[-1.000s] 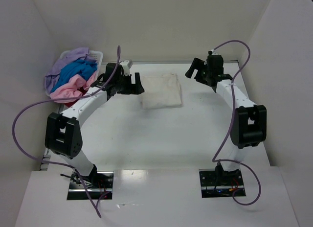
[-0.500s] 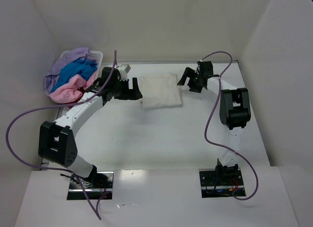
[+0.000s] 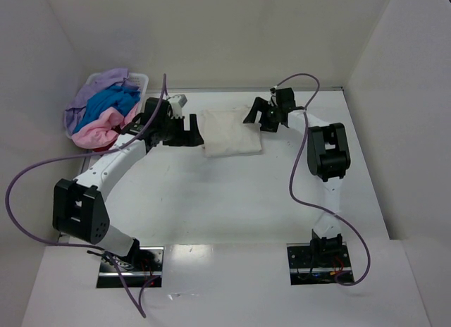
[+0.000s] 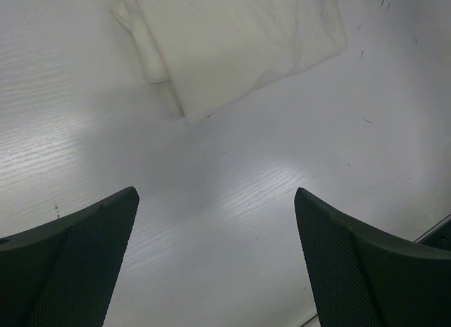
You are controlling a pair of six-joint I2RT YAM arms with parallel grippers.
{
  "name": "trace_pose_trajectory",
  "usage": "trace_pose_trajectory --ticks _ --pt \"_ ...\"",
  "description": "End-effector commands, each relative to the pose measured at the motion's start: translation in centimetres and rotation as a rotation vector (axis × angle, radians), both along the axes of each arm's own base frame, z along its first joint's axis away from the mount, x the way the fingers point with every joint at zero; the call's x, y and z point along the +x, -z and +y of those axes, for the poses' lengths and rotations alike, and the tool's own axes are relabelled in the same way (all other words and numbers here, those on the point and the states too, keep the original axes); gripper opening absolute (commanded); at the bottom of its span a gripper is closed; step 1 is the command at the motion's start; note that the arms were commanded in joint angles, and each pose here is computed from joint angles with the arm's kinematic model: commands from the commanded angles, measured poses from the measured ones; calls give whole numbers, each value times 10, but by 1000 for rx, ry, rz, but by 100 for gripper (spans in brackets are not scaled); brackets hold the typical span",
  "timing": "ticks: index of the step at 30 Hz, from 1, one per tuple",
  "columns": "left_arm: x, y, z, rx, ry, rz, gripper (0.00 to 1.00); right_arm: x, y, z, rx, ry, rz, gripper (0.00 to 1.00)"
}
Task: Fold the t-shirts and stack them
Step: Put the neatly folded tshirt into the corner of the board with the right arm
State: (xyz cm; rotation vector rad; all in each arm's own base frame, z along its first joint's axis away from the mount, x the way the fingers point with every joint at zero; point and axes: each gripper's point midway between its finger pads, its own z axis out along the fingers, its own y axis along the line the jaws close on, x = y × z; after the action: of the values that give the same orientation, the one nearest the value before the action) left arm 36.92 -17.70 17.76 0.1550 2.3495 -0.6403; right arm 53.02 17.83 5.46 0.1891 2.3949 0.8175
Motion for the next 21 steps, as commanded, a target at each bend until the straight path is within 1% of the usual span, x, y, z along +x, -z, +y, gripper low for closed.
trace_pose_trajectory --ticks 1,8,13,14,16,17,19,20,21 --pt "-5 -19 2 -10 15 -42 99 4 6 6 -7 -26 -12 97" --pt "-5 -22 4 -18 13 -49 99 -2 30 11 13 -53 38 91" --pt "-8 -25 5 -14 20 -63 99 -7 43 24 15 -80 61 81" --pt "-9 -22 6 -12 20 -55 99 -4 39 24 17 -81 50 72" --pt "-9 -22 6 -12 20 -55 99 -5 46 30 15 -91 59 66" --pt "-8 -21 9 -6 16 -59 99 -5 42 36 15 -102 56 58" --pt "-8 -25 10 -8 16 -68 99 -5 42 41 7 -106 64 53" --pt "-8 -25 10 -8 16 -68 99 -4 44 39 -8 -104 57 48" --pt "-9 -27 14 -8 5 -70 99 -2 45 37 -19 -93 55 34"
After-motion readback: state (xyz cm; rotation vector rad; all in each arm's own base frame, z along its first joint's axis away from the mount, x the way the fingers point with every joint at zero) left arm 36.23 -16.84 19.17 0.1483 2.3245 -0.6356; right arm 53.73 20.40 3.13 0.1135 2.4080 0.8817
